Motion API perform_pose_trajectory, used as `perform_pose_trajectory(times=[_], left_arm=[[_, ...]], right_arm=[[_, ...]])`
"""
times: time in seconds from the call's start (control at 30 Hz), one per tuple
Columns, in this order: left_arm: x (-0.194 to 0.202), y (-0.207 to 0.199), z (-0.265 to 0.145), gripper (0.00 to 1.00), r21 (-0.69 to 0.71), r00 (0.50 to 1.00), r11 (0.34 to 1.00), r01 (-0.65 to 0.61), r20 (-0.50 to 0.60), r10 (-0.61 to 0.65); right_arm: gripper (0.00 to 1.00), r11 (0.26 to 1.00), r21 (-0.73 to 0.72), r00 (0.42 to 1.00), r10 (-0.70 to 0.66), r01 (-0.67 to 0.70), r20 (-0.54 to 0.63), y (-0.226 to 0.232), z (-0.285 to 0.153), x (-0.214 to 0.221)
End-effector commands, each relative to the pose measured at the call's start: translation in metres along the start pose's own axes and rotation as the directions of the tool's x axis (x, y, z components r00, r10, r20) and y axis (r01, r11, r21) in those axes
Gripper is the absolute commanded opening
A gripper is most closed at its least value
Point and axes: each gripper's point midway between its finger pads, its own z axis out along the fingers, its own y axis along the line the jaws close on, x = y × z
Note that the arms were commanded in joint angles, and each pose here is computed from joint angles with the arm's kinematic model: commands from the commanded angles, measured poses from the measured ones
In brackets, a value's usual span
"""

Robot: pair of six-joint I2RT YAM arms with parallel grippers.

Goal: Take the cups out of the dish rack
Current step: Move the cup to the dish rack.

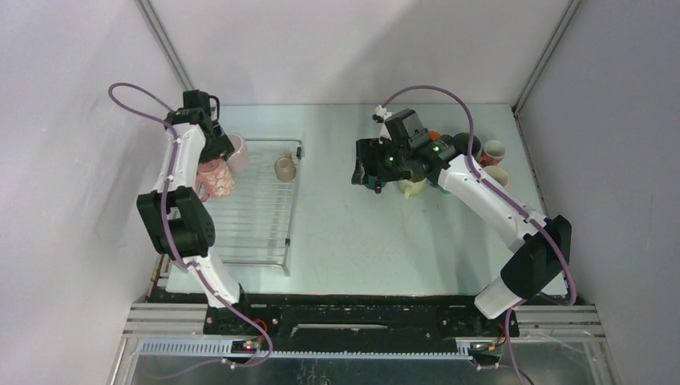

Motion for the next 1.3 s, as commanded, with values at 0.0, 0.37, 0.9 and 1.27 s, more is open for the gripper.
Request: perform_pose_trajectory(times=[0.0,0.37,0.9,1.27], left_arm=[[-0.009,0.004,-0.002,1.00,0.005,1.000,1.000,-0.025,0.012,0.025],[-0.020,0.008,0.005,1.00,-0.038,0.998,0.997,-0.067,0.019,0.067],[-0.011,0.008,-0.006,0.77,-0.003,0.997,0.997,-0.083,0.003,0.083],[0.006,0.003,-0.023,0.62,0.053,0.990,0.989,-0.137,-0.028,0.138]], right_arm=[[1.00,0.998,-0.048,0.998,-0.035,0.038,0.051,0.011,-0.013,-0.009],[1.00,0.998,-0.059,0.999,-0.037,0.039,0.037,0.012,-0.009,-0.005],[1.00,0.997,-0.065,0.999,-0.032,0.034,0.033,0.014,-0.005,-0.007],[0.99,0.997,-0.073,0.999,-0.035,0.037,0.031,0.016,-0.005,-0.008]])
